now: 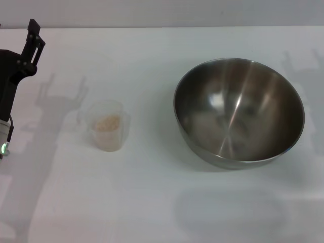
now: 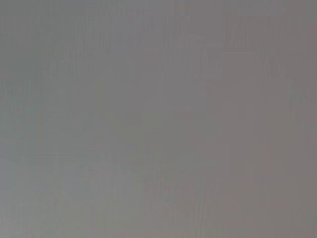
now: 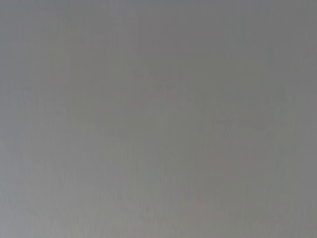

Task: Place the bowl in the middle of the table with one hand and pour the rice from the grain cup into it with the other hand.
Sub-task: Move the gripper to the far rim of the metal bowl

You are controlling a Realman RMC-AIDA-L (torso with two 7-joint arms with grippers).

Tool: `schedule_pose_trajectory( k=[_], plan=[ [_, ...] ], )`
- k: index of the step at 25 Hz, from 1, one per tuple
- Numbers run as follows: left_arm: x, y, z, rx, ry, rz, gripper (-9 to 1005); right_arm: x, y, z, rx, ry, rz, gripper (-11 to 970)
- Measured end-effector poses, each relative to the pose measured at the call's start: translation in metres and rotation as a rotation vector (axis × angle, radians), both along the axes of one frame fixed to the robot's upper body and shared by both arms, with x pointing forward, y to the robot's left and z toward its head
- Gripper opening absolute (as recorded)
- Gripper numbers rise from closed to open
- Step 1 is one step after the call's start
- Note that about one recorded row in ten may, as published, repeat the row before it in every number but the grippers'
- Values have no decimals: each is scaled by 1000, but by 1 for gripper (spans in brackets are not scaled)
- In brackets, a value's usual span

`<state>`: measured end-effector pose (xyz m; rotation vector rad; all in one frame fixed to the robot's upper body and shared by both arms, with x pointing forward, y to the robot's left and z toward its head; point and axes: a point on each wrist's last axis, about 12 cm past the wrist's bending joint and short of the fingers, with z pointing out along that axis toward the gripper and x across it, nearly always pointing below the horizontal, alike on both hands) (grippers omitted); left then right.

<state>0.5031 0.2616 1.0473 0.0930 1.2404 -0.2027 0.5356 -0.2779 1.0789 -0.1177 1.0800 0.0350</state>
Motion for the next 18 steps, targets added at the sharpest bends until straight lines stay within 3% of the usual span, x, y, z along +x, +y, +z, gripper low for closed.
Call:
schedule_pose_trajectory(
  k=[18],
  plan=[
    [2,1,3,8,-23,8,799,0,0,-2,-81,4,-33,738]
  ],
)
